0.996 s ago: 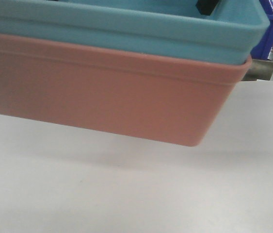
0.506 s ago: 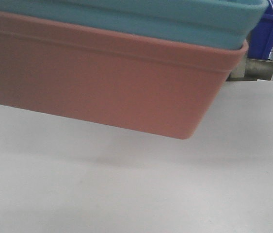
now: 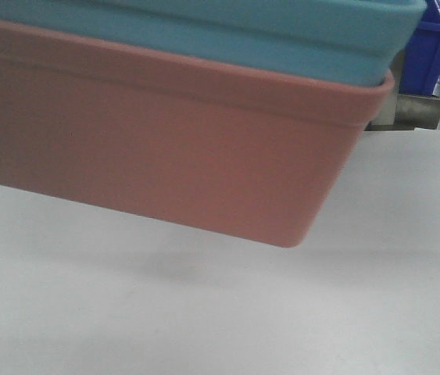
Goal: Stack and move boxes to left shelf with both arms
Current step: 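Lift the stacked boxes off the table with both grippers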
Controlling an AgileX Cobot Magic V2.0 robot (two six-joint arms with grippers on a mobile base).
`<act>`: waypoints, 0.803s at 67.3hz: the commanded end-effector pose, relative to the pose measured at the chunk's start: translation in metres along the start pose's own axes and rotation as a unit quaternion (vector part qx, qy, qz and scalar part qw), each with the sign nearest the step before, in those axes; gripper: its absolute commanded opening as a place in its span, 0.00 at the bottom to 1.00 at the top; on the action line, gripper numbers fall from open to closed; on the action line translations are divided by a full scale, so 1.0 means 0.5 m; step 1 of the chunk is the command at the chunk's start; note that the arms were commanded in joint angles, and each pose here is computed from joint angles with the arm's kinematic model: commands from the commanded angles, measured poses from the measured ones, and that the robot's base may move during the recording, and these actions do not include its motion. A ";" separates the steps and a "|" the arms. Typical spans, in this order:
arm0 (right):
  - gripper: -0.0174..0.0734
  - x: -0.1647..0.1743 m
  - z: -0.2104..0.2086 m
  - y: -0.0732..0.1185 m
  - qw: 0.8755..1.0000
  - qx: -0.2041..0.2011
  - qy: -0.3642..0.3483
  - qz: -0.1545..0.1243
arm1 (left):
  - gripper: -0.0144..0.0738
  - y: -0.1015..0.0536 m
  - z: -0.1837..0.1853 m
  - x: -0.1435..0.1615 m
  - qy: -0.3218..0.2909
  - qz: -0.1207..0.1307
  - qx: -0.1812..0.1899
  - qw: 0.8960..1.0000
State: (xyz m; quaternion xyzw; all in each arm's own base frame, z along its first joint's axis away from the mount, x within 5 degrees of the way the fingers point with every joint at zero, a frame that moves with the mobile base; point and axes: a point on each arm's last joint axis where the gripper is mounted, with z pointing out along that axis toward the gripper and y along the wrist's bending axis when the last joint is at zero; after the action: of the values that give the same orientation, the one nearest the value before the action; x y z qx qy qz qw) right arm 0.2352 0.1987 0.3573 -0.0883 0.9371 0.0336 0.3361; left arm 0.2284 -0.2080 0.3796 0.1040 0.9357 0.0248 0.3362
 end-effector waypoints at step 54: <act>0.22 -0.052 -0.057 0.050 0.983 -0.128 -0.130 -0.007 | 0.15 -0.063 -0.071 -0.030 -0.098 -0.005 0.175 0.980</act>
State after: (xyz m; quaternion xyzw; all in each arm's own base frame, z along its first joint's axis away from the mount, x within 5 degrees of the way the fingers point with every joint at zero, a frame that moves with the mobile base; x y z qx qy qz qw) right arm 0.2352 0.1986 0.3567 -0.0870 0.9379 0.0320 0.3343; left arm 0.2293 -0.2086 0.3788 0.1049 0.9352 0.0268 0.3370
